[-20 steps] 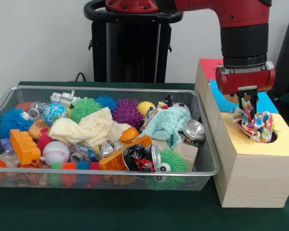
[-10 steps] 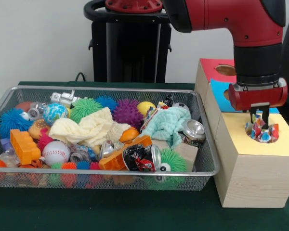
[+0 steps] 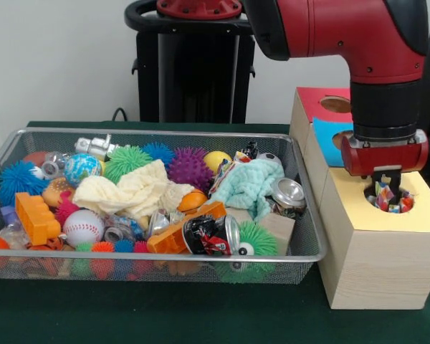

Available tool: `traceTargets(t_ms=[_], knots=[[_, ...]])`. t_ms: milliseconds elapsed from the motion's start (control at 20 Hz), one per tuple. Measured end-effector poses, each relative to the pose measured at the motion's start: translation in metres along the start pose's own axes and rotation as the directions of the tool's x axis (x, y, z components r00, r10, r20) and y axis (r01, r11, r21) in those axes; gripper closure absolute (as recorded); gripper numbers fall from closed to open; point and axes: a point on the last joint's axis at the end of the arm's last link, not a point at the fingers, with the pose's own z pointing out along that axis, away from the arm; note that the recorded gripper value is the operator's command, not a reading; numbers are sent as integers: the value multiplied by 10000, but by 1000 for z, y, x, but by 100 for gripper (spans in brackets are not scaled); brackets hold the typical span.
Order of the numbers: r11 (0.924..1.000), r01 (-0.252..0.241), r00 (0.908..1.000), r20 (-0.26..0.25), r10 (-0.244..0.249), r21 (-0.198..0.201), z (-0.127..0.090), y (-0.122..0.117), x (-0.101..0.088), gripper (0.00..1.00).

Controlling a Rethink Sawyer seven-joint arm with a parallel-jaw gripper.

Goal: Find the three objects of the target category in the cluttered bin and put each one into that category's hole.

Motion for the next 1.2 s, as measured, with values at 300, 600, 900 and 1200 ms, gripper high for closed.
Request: traceTargets(t_ms=[300,600,900,1200], knots=[[9997,162,9998,80,-163,190,7,2,-1,100],[9989,308,9994,148,-313,366,17,4,-3,100],[9974,467,9984,308,-484,544,21,6,-9,100],[9967,524,9978,363,-547,617,21,6,-11,100]])
